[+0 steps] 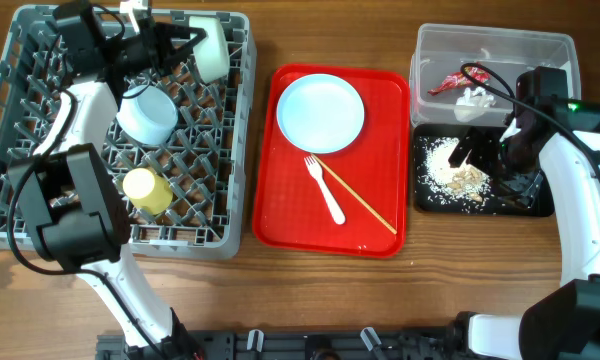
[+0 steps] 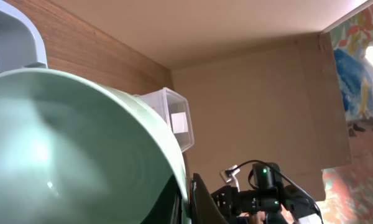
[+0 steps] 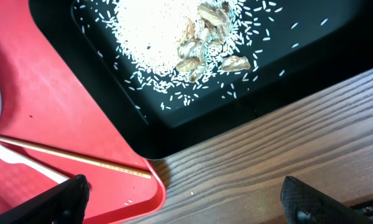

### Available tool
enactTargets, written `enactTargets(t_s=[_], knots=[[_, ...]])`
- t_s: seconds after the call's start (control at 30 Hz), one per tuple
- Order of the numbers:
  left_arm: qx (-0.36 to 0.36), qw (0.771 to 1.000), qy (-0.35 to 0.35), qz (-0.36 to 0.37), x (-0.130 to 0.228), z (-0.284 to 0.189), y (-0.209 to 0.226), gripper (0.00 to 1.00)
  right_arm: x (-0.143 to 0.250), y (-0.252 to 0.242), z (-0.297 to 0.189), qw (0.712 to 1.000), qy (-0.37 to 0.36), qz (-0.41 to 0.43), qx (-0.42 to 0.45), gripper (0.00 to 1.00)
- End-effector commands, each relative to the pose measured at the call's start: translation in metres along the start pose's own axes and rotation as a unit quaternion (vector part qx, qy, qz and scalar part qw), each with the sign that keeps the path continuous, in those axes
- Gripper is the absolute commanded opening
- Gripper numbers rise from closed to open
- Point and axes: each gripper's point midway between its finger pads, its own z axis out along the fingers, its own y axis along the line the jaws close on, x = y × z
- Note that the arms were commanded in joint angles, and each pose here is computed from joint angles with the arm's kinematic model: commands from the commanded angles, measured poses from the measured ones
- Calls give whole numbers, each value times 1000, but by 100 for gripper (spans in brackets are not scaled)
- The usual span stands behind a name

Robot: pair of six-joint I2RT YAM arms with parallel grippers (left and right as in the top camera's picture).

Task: Sort waste into correct bins and load items into the dishwasher rack
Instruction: 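Carry the green bowl into the rack's back row and release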

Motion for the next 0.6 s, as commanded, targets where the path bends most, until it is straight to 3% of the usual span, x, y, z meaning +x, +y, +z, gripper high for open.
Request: enactTargets(t_s=[0.0,0.57], knots=[[-1,1000,-2,-6,-2,-2,5,4,-5,2,-10,1000,-19,-6,-7,100],[-23,998,-40,-36,-17,-28,41,4,-3,1,-10,1000,-15,-6,-5,100]])
